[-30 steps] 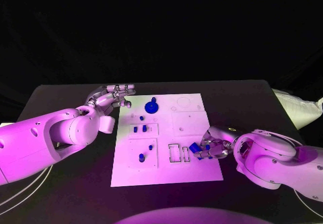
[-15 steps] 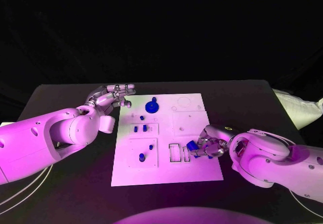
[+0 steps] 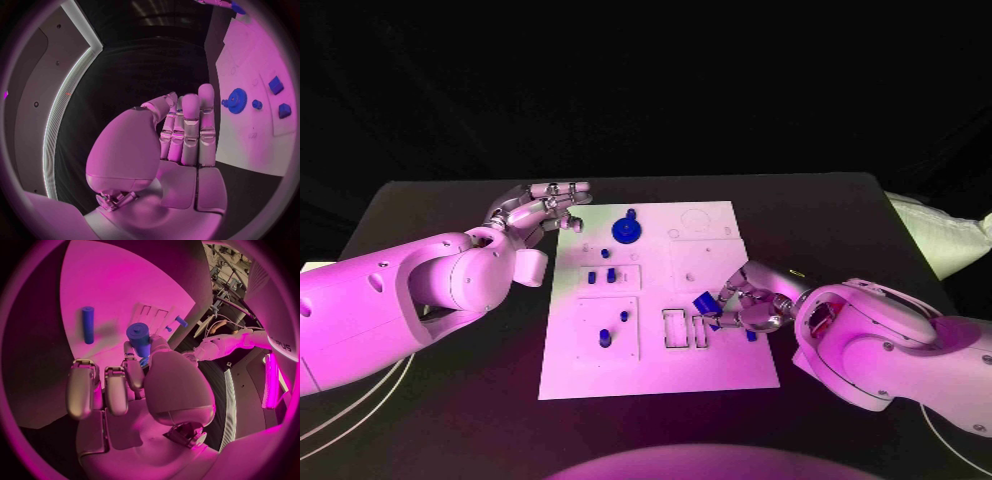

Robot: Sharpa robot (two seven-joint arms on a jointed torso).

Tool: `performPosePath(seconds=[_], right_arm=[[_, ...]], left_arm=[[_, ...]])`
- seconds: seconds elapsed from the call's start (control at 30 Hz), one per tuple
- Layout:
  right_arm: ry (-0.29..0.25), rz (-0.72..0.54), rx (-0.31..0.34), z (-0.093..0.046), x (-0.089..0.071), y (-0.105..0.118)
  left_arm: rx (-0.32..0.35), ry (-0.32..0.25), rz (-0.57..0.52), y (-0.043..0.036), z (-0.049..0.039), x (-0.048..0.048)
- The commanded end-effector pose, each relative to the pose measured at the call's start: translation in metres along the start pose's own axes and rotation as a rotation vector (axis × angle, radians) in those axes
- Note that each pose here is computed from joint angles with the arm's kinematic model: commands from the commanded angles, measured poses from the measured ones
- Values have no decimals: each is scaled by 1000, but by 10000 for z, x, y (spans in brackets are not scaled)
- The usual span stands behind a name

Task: Assemble the parts on the task board

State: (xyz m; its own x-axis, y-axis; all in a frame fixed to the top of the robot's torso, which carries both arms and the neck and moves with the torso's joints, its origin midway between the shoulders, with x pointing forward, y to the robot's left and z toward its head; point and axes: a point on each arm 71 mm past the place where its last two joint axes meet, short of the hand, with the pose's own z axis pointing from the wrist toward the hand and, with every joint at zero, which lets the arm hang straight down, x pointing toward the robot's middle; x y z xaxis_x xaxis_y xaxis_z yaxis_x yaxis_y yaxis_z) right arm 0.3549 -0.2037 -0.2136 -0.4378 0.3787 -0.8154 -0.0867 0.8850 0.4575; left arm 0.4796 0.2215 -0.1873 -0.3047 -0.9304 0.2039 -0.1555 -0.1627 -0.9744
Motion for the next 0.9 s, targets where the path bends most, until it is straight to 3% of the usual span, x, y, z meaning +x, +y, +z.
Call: performPosePath(seconds=[0.03,0.23,0.4,0.9], right_arm=[[39,65,7,17,49,47],[128,55,6,93,194,151],[167,45,0,128,274,214],[180,20,-11,156,314,253]], left_arm=[[2,22,-11,-1,-1,29],[2,24,-12,-1,-3,35],[2,24,-12,-1,-5,34],[0,24,-12,-1,-7,32]])
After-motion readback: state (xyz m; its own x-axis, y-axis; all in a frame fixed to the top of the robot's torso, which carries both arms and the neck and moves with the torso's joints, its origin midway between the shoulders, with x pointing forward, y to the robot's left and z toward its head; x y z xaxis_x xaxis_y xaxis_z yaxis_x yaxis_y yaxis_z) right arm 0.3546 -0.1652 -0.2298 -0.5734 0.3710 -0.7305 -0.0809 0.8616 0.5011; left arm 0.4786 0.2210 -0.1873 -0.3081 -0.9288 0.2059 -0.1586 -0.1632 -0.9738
